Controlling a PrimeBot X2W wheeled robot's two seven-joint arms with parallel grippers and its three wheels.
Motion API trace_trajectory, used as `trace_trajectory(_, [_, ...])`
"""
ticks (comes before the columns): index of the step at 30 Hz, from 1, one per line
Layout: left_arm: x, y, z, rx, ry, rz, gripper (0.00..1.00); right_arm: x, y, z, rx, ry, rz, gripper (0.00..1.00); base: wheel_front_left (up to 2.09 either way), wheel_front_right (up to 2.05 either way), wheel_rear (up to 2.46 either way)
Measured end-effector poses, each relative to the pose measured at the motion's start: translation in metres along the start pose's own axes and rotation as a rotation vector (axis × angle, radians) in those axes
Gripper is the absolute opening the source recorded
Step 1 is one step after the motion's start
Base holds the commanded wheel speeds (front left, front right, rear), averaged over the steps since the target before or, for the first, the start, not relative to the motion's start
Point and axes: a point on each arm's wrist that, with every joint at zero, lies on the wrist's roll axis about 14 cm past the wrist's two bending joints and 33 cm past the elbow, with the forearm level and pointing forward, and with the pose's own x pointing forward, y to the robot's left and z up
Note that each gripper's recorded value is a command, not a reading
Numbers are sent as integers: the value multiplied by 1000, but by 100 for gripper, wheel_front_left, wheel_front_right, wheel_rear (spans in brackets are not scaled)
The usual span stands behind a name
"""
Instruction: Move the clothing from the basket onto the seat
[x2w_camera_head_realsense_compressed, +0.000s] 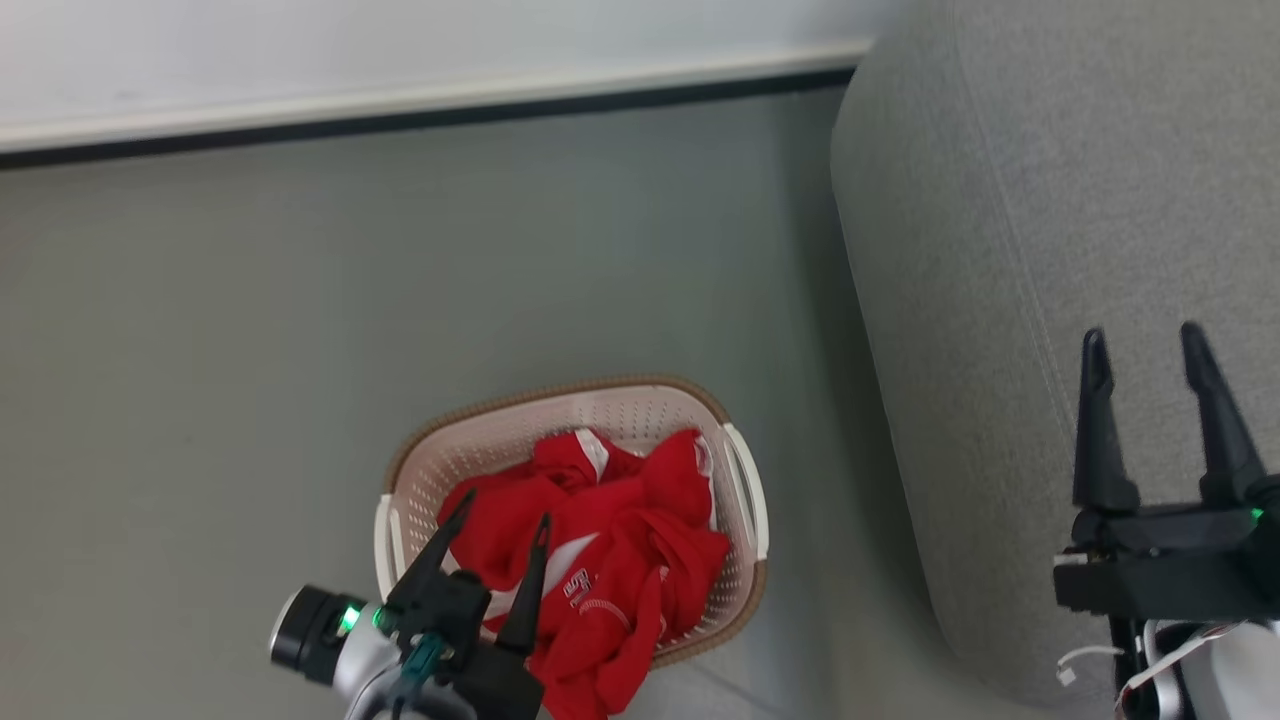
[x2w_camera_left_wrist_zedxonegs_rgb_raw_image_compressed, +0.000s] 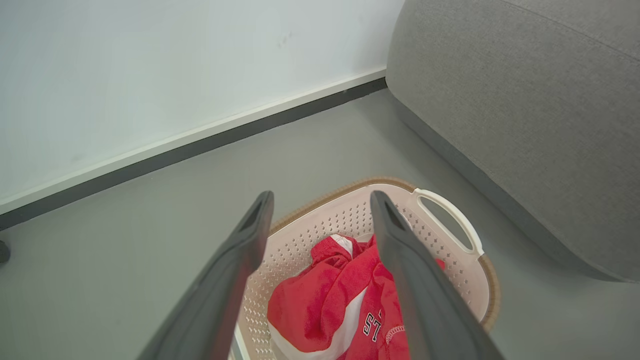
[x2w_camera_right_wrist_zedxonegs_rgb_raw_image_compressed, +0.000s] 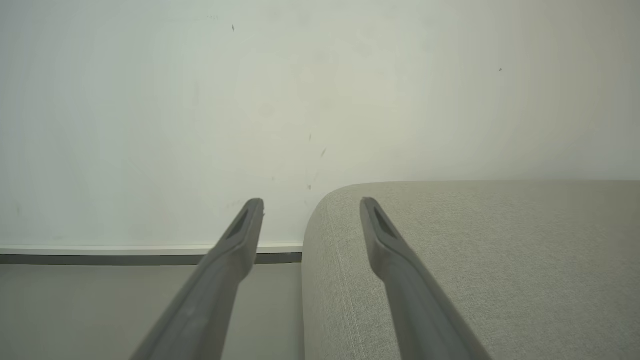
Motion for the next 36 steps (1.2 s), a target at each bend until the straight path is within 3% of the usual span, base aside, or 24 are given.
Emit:
trace_trajectory(8, [35,-28,-42,12,140,-124,100,25,-13,-2,-40,-31,-22,100,0,0,0])
trace_trajectory(24, [68,-71,-143,29,427,-355,100,66,4,-38,-71,-35,32,100,0,0,0])
trace_trajectory(36, [67,-86,-199,-20,603,-412,100,77,11,-75,-89,18,55,100,0,0,0])
